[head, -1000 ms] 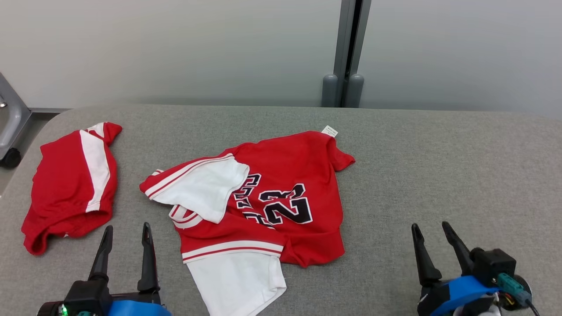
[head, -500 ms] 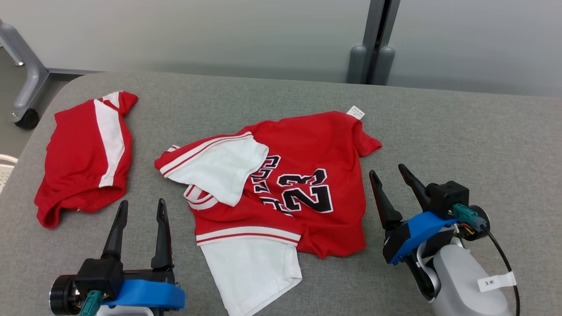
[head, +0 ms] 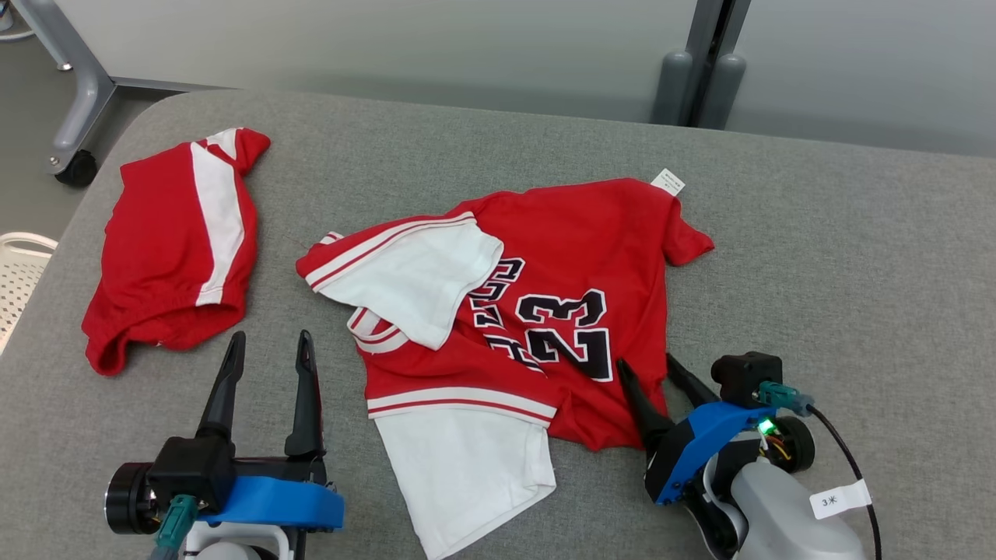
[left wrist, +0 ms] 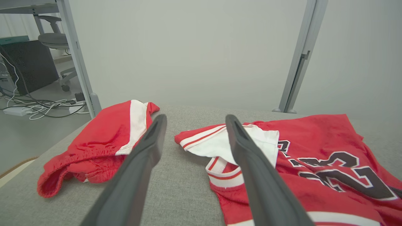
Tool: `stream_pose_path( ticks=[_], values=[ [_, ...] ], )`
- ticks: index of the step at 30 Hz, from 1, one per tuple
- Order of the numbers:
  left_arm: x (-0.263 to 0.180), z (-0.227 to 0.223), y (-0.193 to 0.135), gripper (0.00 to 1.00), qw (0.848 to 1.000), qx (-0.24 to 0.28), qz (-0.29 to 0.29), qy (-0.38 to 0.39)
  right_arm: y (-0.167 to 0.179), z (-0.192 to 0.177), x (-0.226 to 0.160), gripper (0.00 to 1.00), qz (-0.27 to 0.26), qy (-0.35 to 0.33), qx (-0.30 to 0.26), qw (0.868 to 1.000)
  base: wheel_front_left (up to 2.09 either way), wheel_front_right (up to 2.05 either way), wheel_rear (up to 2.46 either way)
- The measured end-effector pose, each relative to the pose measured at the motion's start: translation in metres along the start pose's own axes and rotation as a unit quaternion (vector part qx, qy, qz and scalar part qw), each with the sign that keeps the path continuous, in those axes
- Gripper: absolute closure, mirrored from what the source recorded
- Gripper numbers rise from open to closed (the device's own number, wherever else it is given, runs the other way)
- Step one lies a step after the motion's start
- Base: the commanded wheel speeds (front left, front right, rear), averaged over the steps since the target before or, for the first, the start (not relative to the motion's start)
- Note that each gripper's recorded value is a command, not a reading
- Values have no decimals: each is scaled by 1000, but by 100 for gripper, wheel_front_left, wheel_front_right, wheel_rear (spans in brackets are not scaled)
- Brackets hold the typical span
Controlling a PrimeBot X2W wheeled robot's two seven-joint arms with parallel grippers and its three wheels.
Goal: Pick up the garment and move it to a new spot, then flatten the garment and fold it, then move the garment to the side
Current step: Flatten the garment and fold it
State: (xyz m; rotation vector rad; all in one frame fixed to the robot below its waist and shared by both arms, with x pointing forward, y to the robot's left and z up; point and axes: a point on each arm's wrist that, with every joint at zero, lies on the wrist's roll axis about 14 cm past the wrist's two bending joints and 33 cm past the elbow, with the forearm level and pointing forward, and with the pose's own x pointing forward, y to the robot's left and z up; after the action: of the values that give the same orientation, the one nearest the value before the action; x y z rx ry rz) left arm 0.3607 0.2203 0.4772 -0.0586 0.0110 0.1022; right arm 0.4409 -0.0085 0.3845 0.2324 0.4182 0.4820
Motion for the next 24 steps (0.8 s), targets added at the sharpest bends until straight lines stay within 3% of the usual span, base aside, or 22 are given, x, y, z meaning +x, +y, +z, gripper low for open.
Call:
stream_pose_path(
  ticks=[1,3,4,13,24],
  values=[
    [0,0,-1,0,1000,0,-1,1,3,-3,0,0,4,5,6,1000,0,0,0],
    [0,-1,-3,0,1000,-3,-3,1,7,-7,0,93,8,10,18,1000,0,0,0],
    [0,0,-4,0,1000,-5,-5,1,9,-6,1,100,11,10,20,1000,0,0,0],
    [0,5,-13,0,1000,-9,-18,-8,0,28,-4,100,0,-40,6,999,0,0,0],
    [-7,6,-24,0,999,-14,-35,-11,-79,56,-72,100,-102,-118,-37,987,0,0,0]
  ],
)
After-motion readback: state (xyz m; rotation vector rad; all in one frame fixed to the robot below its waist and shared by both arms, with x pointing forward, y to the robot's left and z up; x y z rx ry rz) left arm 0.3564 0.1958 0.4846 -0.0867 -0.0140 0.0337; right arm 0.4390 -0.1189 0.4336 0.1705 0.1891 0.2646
